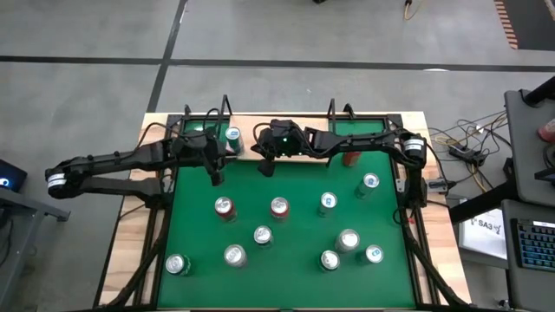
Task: Pick and place cans onto a shelf
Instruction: Put the top left blue silver soda can on the shelf
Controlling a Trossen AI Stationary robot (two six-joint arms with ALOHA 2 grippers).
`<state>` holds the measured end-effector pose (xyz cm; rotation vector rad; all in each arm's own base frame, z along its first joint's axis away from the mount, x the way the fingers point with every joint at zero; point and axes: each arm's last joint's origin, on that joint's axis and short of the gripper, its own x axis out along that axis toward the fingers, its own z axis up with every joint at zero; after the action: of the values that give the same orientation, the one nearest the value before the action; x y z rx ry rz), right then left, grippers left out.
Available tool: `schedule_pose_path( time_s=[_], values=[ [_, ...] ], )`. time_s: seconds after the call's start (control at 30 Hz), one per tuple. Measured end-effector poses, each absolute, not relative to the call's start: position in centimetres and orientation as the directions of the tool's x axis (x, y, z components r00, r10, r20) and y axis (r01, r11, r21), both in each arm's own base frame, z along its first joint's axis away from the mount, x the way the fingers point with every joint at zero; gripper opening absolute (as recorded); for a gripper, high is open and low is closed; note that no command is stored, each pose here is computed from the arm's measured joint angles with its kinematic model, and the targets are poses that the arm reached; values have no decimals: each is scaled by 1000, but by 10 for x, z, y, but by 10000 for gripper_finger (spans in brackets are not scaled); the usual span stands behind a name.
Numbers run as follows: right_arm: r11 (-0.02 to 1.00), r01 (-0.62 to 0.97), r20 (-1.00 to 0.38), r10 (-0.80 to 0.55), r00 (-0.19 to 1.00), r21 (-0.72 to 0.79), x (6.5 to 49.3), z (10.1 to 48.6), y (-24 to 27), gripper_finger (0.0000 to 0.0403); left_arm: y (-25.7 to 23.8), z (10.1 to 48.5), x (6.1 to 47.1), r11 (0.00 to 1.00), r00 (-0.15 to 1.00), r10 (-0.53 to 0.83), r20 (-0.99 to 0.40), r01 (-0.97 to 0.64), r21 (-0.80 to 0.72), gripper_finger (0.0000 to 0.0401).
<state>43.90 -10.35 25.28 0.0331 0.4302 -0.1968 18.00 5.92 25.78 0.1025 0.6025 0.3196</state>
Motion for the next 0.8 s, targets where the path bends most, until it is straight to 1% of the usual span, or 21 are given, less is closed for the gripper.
schedule_pose_path(
  time_s=[0.13,0.2,0.33,0.5,0.8],
  values=[
    [980,198,-417,-183,890,-6,439,251,-103,9,64,245,180,890,716,455,-529,-372,262,36],
    [980,198,-416,-183,891,-6,439,251,-103,9,66,241,181,871,702,492,-515,-402,283,36],
    [980,198,-417,-183,890,-6,439,251,-103,9,70,237,187,859,707,512,-487,-421,292,36],
    [980,201,-417,-183,890,0,439,251,-103,9,75,232,190,824,657,566,-498,-464,324,36],
    [979,203,-417,-184,890,3,439,251,-103,9,79,226,196,817,644,575,-505,-480,320,36]
  ],
)
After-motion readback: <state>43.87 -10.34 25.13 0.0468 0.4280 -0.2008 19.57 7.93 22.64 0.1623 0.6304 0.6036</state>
